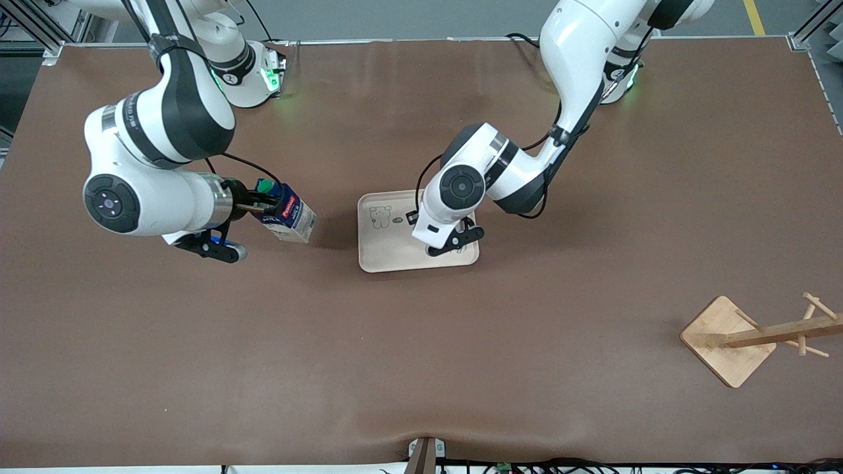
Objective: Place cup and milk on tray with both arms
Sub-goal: 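Carry the mug and the milk carton toward the white tray with both grippers, then set the mug on the tray and open the left gripper, withdrawing it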
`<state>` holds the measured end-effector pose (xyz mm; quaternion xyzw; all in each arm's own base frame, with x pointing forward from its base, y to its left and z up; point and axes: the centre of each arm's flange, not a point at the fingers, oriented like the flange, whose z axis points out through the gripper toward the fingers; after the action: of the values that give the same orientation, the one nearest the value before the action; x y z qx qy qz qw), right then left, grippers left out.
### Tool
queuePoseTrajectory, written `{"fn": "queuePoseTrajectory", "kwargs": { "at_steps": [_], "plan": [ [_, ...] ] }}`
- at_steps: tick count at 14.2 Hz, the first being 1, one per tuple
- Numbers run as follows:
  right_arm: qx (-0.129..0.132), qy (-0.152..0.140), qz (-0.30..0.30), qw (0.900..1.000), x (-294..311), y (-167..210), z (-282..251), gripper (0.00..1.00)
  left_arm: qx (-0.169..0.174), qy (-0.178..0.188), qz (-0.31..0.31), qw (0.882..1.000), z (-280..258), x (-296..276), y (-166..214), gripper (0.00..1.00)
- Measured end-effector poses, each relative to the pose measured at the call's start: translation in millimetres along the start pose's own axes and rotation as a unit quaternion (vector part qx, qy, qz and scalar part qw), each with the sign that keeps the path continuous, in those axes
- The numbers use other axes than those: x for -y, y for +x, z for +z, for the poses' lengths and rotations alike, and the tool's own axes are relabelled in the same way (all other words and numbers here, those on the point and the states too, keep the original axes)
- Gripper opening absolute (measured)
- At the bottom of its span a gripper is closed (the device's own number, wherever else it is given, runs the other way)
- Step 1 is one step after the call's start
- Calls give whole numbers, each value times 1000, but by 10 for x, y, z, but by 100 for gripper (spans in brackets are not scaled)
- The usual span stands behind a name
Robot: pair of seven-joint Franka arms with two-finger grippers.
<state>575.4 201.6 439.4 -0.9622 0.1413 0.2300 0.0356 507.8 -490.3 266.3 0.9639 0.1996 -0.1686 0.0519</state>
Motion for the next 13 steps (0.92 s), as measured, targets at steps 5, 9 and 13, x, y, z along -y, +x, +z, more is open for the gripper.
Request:
{"fn": "queuePoseTrajectory", "kwargs": {
  "at_steps": [5,9,13],
  "plan": [
    [0,-15,-22,1000,337,-139,192,53,25,3,-11,1000,233,18,75,11],
    [-10,-12,-24,1000,661,-197,392,53,29,8,-14,999,296,33,114,38],
    [18,7,-38,999,999,-299,681,53,23,-3,-19,1000,168,32,213,75]
  ]
}}
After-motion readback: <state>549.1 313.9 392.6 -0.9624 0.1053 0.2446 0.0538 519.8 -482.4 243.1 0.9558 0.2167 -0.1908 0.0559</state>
